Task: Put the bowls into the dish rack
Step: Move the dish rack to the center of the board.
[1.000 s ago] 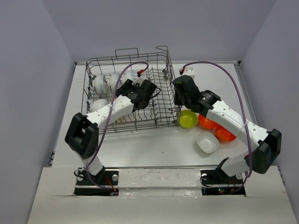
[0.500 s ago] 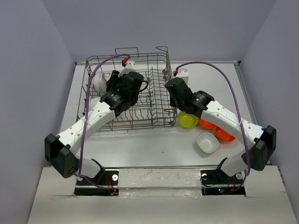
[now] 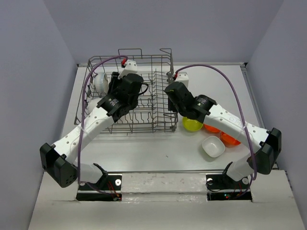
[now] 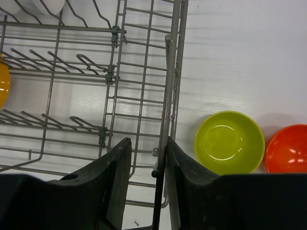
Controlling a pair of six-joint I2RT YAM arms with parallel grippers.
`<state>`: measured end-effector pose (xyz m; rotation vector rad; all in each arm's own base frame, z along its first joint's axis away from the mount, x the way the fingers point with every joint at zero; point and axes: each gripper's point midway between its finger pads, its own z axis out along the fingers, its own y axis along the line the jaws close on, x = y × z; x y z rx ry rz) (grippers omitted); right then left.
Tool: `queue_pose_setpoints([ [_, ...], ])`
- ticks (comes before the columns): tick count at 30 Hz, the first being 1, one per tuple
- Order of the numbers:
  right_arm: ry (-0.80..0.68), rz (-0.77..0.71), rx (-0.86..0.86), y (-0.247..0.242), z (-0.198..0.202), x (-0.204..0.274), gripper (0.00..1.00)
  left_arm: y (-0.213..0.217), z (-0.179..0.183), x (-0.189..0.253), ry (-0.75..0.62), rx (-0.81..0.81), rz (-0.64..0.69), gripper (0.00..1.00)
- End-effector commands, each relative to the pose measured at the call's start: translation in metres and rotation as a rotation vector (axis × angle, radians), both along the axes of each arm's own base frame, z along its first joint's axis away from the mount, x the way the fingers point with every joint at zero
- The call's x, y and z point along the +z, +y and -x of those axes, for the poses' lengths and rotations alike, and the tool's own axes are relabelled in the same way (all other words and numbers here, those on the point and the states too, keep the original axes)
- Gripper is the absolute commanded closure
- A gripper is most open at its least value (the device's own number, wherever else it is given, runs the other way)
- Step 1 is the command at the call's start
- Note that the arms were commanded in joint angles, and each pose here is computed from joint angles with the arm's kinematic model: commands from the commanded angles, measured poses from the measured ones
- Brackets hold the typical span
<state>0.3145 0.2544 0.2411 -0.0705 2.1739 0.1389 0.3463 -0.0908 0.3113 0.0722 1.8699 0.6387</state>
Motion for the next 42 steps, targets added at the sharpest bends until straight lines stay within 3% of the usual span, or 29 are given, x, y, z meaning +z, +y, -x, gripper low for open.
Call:
queue_pose_setpoints([
  [1, -0.143, -0.179, 0.028, 0.02, 0.0, 0.071, 0.57, 0.005, 0.007, 0.018, -0.082, 0.008, 0.094, 0.56],
  [10, -0.244, -0.251, -0.017, 0.003, 0.002, 0.114, 0.35, 0.004, 0.009, 0.014, -0.095, -0.01, 0.118, 0.55],
  [23, -0.389, -0.319, -0.128, -0.048, 0.017, 0.161, 0.28, 0.003, 0.006, 0.002, -0.089, -0.022, 0.124, 0.52],
  [37, -0.365, -0.161, -0.345, -0.123, 0.035, 0.109, 0.22, 0.011, 0.004, 0.006, -0.11, -0.034, 0.177, 0.51],
  [42, -0.296, -0.1, -0.373, -0.132, 0.029, 0.07, 0.21, 0.012, 0.005, 0.008, -0.116, -0.038, 0.186, 0.51],
])
